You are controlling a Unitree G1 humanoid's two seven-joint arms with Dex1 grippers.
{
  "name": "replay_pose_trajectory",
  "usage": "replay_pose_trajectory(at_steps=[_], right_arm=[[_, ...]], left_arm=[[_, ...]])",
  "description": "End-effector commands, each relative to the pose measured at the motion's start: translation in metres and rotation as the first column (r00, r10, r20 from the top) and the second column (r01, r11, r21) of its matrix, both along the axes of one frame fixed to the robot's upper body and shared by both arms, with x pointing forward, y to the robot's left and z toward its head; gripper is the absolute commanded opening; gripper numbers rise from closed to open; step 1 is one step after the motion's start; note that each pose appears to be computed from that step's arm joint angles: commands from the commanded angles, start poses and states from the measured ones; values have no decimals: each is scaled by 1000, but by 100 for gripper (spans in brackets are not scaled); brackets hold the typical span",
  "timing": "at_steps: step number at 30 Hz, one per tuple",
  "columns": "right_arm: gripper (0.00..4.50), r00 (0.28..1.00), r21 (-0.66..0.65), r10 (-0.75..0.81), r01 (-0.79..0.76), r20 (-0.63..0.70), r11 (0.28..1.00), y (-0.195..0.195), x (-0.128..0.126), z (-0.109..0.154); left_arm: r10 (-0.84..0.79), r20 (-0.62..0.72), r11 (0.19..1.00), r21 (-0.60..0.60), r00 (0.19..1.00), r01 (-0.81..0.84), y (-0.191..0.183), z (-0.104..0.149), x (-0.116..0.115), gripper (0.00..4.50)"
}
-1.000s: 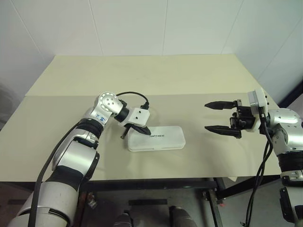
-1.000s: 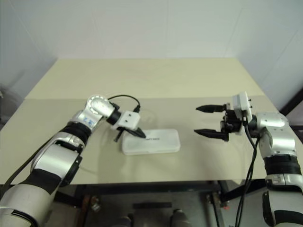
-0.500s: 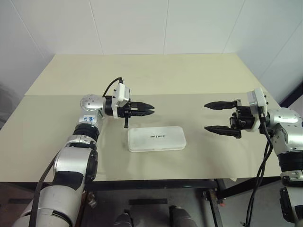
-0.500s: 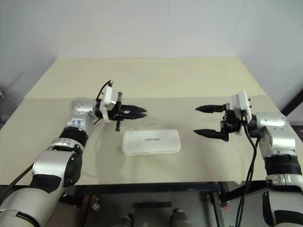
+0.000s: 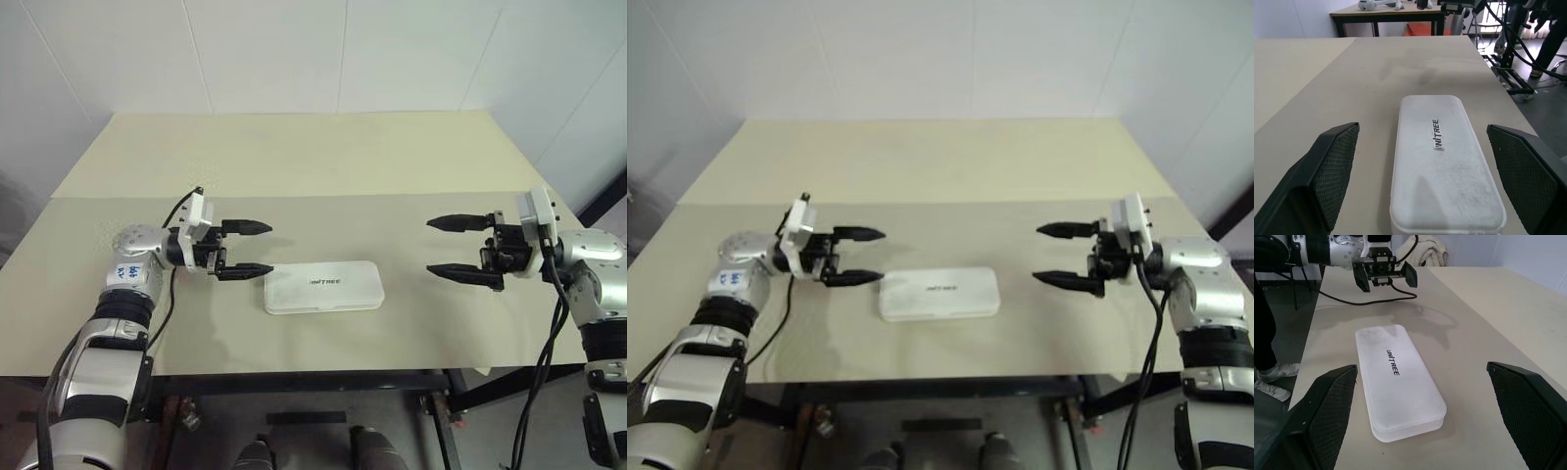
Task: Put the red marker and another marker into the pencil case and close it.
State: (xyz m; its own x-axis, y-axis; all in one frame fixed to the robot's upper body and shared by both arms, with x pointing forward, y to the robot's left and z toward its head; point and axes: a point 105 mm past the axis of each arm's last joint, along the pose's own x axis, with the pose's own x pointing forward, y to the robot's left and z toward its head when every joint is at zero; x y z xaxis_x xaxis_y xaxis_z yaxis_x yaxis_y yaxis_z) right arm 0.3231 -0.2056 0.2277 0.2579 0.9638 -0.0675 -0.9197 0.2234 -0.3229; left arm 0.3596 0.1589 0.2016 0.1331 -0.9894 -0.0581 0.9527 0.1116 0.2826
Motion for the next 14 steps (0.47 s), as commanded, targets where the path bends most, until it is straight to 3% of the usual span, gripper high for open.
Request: replay_pose_trajectory(at_steps=[1, 14], right_arm=[[450, 999, -23, 6, -5, 41, 1000, -10, -12, 16], [450, 998, 14, -57, 57, 39, 998, -12, -33, 14]], left_arm=[[-103, 31, 995, -1, 994, 103, 5, 13, -13, 446], [-94, 60, 994, -41, 994, 97, 3, 25, -9, 446]])
